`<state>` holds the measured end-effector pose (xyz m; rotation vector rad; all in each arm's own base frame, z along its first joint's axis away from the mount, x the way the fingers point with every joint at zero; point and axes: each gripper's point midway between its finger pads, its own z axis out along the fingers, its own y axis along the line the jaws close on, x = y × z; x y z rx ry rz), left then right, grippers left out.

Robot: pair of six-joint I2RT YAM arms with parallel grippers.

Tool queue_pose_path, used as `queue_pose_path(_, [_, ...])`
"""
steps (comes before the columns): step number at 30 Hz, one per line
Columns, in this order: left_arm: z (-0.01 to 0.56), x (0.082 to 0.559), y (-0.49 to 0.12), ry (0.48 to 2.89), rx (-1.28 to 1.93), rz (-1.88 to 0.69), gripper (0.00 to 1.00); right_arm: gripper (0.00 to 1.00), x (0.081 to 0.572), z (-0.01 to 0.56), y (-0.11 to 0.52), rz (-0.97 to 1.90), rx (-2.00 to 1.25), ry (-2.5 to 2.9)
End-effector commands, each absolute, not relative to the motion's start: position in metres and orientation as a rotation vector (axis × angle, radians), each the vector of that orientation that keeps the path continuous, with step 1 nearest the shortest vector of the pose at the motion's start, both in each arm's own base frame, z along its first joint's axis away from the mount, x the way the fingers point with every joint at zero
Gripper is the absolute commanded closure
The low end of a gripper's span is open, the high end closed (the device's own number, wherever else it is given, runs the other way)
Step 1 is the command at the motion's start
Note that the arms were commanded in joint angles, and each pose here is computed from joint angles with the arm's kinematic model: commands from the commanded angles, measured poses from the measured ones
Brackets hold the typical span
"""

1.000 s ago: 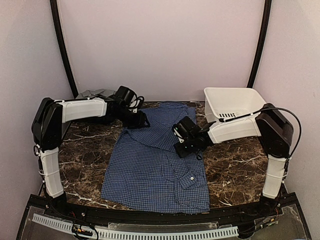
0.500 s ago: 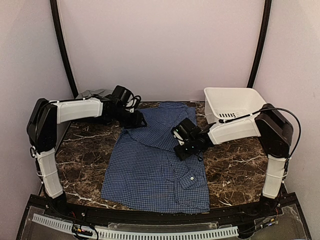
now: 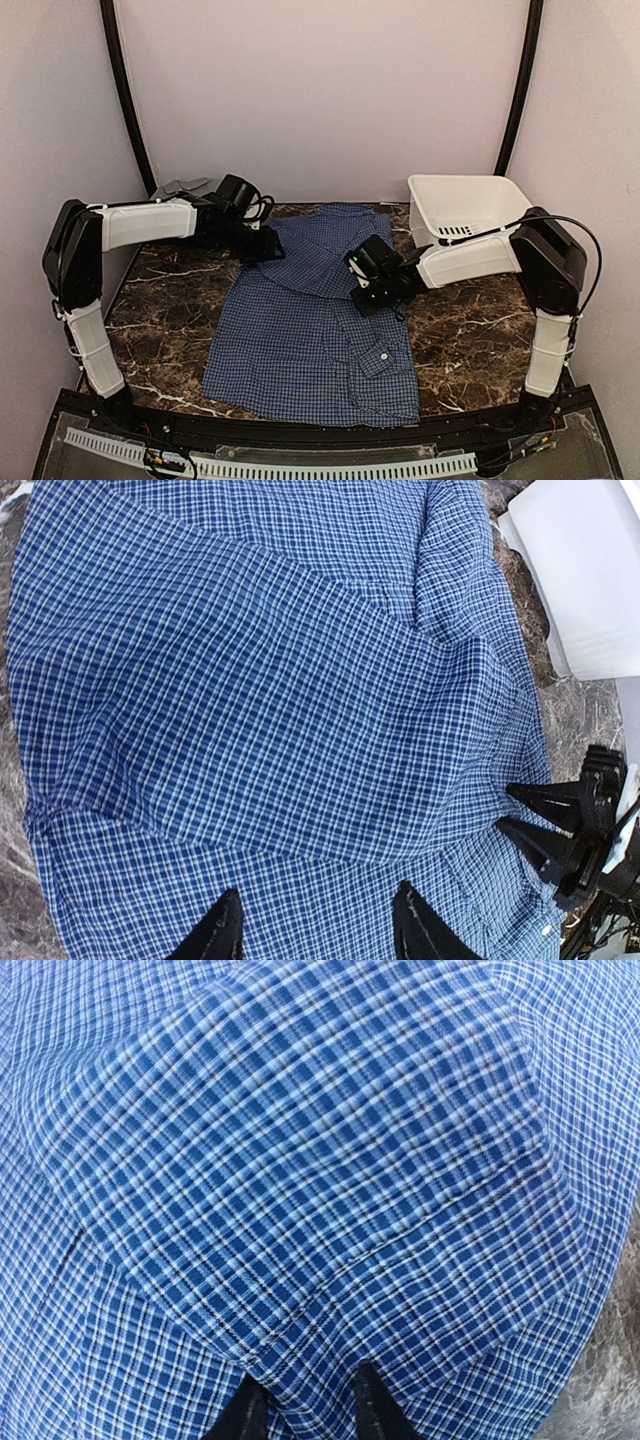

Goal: Fold and stack the long sleeve shirts
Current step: Pick up the sleeve from the 1/3-folded shirt, then pick up the shirt from the center of the board.

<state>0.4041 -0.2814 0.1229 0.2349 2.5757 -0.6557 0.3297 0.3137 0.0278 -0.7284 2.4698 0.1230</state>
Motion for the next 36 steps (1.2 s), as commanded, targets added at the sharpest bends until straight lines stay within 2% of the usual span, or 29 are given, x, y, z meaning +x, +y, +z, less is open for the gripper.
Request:
queue_pose_path(1, [0.133,0.381,-0.261,2.603,0.167,-0.634,0.51,0.78,0.345,0.036,0.319,0.113,-0.691,2.441])
queue_pose_path(7, [0.128,0.339,-0.23,2.684,0.03,-0.586,0.51,1.0,0.356,0.055,0.32,0.075,-0.65,2.422])
queue_pose_path(15, [0.095,0.247,-0.178,2.861,-0.169,-0.519,0.54,1.0,0.377,0.112,0.334,0.101,-0.571,2.339])
queue_pose_path(24, [0.061,0.159,-0.149,3.012,-0.367,-0.383,0.57,1.0,0.394,0.166,0.358,0.19,-0.559,2.234])
queue_pose_path(36, [0.035,0.108,-0.138,3.074,-0.483,-0.38,0.65,1.0,0.401,0.211,0.376,0.278,-0.555,2.143])
